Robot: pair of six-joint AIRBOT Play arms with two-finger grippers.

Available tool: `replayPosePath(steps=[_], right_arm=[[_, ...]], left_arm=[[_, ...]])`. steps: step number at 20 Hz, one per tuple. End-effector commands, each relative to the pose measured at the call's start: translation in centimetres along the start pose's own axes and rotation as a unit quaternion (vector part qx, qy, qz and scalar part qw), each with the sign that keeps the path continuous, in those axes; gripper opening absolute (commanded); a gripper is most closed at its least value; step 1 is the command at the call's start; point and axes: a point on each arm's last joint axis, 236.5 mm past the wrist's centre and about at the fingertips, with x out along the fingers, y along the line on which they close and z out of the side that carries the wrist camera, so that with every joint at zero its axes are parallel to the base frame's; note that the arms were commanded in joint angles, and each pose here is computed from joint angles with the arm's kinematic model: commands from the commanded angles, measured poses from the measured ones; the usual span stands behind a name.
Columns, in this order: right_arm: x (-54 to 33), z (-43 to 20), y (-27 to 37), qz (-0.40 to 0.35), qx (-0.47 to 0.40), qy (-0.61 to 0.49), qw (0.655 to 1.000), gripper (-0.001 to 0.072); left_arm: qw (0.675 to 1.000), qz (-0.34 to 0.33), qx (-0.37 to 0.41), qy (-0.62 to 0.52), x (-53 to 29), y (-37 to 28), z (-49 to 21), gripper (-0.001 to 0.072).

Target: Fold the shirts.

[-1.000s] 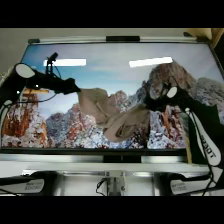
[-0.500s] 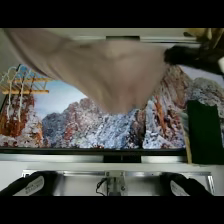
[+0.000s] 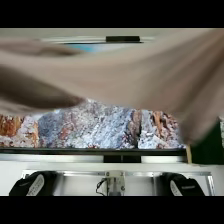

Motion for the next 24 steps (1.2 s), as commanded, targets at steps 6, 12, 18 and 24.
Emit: replayPosePath(steps=[6,12,18,24], right_arm=[[1.1,-17.2,-3.9,-0.063,0.067,0.319,0.943,0.0072],[7.9,-38.7,-9.2,-0.129,0.157,0.441,0.874,0.0072],[18.3,-48.0,-13.2,-0.187,0.317,0.323,0.872,0.0072],[16.8,-54.6,-10.3,-0.183,0.37,0.407,0.814,0.0112]], left_arm=[[0.996,0.053,-0.012,0.076,7.4,5.9,-6.1,0.0031],[0.944,0.022,-0.124,0.305,19.1,9.9,-29.4,0.0031],[0.918,0.01,-0.176,0.356,27.3,9.1,-43.7,0.0032],[0.84,-0.043,-0.26,0.474,26.4,1.5,-54.1,0.0034]])
